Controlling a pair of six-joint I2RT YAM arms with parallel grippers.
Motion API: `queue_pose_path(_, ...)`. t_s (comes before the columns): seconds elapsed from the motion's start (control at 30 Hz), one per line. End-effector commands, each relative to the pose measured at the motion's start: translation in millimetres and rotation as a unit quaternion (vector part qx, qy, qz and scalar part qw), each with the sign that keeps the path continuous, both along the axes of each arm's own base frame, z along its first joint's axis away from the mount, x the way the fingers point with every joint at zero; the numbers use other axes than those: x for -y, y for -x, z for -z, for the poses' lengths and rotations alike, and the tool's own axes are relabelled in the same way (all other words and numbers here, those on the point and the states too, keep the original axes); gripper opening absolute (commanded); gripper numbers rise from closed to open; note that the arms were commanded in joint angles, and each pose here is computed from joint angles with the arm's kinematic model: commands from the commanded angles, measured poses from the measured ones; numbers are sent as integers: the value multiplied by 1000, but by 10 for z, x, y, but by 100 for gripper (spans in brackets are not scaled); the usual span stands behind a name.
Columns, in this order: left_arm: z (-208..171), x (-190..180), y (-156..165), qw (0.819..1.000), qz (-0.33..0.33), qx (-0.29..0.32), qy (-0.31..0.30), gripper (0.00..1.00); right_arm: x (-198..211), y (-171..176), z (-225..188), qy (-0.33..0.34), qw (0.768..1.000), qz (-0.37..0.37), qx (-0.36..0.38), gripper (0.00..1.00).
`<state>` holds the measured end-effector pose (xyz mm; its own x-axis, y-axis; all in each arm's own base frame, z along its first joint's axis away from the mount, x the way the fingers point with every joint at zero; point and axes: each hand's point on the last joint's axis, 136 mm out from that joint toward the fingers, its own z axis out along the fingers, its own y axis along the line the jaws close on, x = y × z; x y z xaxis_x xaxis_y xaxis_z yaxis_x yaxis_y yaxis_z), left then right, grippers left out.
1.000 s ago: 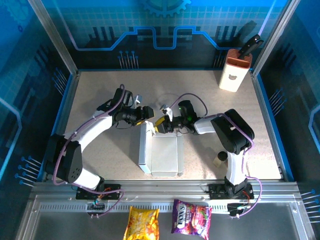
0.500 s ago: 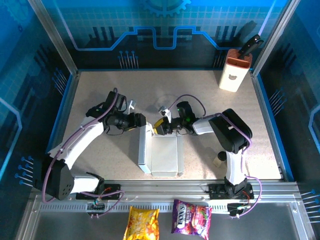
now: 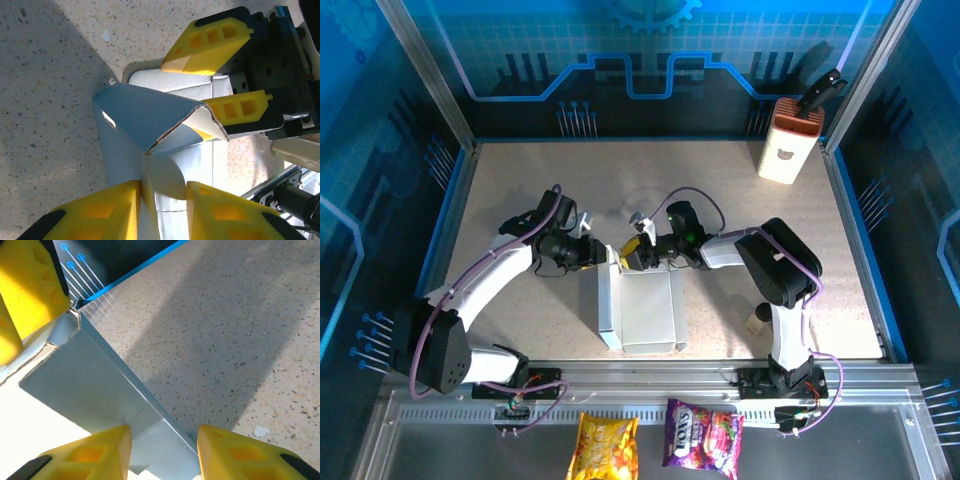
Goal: Fold the paper box
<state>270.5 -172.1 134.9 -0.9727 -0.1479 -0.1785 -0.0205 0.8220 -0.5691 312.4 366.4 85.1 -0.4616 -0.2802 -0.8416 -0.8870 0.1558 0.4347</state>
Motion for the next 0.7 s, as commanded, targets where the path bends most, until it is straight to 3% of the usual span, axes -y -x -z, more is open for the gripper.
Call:
queue_pose_path(0.0,156,-58,90,999,7,-17,-26,29,-135,97,-7,-8,999,-35,7,41)
queue_pose_path(0.67,104,-73,95,1000,4,-5,-24,29,-387,190,10,-16,997,-70,17,38)
